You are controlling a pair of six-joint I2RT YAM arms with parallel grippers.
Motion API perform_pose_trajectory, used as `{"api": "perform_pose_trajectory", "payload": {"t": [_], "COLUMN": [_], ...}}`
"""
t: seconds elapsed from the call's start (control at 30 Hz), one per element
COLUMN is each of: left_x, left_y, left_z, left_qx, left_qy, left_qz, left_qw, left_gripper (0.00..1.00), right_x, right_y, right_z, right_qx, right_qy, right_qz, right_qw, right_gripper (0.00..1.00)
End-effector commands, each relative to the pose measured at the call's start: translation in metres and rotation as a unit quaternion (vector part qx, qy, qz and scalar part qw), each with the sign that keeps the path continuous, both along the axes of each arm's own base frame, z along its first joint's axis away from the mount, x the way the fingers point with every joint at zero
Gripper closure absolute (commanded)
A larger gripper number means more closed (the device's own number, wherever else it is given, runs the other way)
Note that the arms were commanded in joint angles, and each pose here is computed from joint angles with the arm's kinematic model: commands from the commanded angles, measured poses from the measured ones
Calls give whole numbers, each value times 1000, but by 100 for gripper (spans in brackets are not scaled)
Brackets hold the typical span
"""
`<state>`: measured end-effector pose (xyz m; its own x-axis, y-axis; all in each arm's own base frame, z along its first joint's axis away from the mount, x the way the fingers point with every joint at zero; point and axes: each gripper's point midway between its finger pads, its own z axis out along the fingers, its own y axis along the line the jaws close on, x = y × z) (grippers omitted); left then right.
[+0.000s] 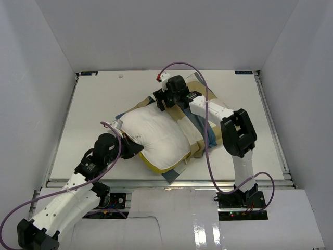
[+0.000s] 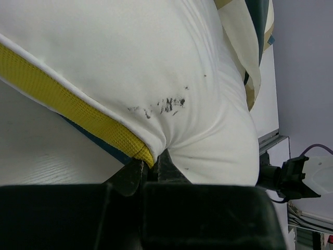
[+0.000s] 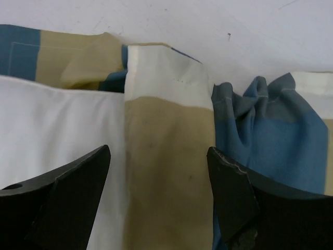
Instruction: Remove the pillowcase from the pillow
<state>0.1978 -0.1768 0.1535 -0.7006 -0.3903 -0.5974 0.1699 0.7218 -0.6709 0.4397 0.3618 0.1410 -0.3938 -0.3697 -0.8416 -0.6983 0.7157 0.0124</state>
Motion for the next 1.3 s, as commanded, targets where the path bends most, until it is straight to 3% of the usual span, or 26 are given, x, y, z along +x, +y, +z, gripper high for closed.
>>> {"api": "perform_pose_trajectory", "payload": {"t": [0.0,0.1,0.23,0.27,0.3,0.47,0.63,0.73,0.83,0.9,0.93,0.97,1.0,1.07,1.1,1.27], "left_x": [-4,-5,-4,-4,-5,-20,-31,-29,-18,-11,-6,-4,-2,-2,-2,2], "left_y": [-7,-4,4,9,13,37,69,77,73,71,68,67,66,65,65,59], "left_z": [21,34,58,71,79,119,145,143,132,124,116,111,106,94,91,69], "left_qx": [-23,-23,-25,-27,-29,-40,-53,-46,-31,-22,-14,-9,-3,9,8,20], "left_qy": [-26,-39,-61,-72,-79,-113,-145,-143,-128,-122,-114,-108,-103,-92,-90,-71], "left_qz": [-22,-17,2,14,23,63,128,149,156,156,156,157,154,150,151,142], "left_qw": [999,999,998,997,996,991,980,977,979,980,981,982,983,984,984,987], "left_gripper": [100,100,100,100,100,100,100,100,100,100,100,100,100,100,100,100], "right_x": [23,32,55,67,74,112,122,112,108,101,97,90,83,75,69,26], "right_y": [0,3,-19,-33,-44,-139,-238,-256,-228,-189,-180,-166,-155,-150,-147,-135], "right_z": [2,-10,-12,-11,-9,-9,-13,-29,-29,-13,-4,14,23,53,67,135], "right_qx": [-27,-40,-61,-60,-63,-69,-36,-18,11,65,77,98,101,105,107,147], "right_qy": [-10,-7,-18,-16,-20,1,44,76,96,114,114,113,115,97,94,83], "right_qz": [-33,-39,-104,-131,-152,-265,-393,-420,-362,-271,-247,-212,-197,-187,-182,-151], "right_qw": [999,998,993,989,986,962,918,904,927,954,959,966,968,972,973,974], "right_gripper": [21,34,59,88,92,92,92,92,92,87,69,58,34,18,12,7]}}
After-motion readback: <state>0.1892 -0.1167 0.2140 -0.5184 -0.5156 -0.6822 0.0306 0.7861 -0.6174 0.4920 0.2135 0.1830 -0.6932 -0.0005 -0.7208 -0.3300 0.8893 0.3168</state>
